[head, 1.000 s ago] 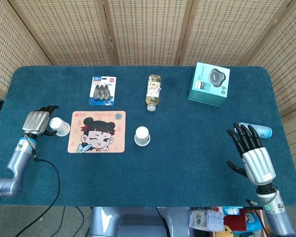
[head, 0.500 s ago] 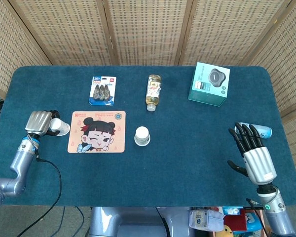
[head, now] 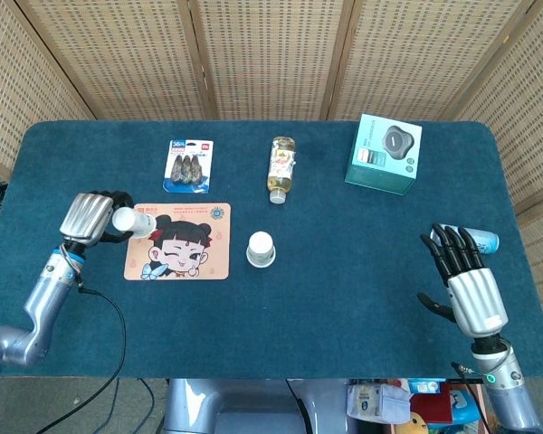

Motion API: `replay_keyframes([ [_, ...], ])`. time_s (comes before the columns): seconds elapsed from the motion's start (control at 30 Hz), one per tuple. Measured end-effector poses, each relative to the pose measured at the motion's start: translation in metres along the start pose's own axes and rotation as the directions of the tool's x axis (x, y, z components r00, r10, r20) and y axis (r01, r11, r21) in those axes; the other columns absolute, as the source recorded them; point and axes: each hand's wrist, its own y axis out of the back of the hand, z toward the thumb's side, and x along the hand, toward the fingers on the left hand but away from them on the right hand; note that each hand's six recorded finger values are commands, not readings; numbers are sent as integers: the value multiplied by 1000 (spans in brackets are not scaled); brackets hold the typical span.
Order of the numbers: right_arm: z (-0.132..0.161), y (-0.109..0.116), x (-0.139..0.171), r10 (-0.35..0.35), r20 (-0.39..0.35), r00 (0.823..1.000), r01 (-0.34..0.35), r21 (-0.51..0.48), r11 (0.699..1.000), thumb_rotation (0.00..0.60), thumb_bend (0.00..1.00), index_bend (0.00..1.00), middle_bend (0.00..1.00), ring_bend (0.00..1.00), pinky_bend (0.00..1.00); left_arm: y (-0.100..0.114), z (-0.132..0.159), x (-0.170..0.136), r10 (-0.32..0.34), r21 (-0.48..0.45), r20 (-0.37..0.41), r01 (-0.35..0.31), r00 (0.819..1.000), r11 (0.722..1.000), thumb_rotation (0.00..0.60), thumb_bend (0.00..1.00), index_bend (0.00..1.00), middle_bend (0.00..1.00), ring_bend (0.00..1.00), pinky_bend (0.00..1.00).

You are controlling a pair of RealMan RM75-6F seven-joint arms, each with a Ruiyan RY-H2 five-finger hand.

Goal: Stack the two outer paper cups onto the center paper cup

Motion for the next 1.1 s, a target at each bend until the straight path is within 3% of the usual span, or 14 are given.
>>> replay_keyframes([
  [0.1,-1,0,0,3,4,1000,-3,0,1000,600,0,76,0,0,0,18,52,4,12,-70,143,-2,990,998,600,209,442,508,468,464],
  [0.17,-2,-1,0,5,8,1000,-5,0,1000,600,0,76,0,0,0,31,88,10,26,-93,238,-4,971,996,600,209,442,508,468,464],
  [0.3,-3,-1,1,6,14,1000,-6,2,1000,600,0,76,0,0,0,43,135,23,22,-83,336,6,941,997,600,209,442,508,468,464],
  [0.77,-12,2,1,0,38,999,0,-9,1000,600,0,76,0,0,0,23,209,48,-53,-2,376,58,925,998,600,209,442,508,468,463],
  [1.1,-13,5,1,-6,45,999,7,-21,1000,600,0,76,0,0,0,4,218,60,-88,15,339,88,937,996,600,209,442,506,468,455],
])
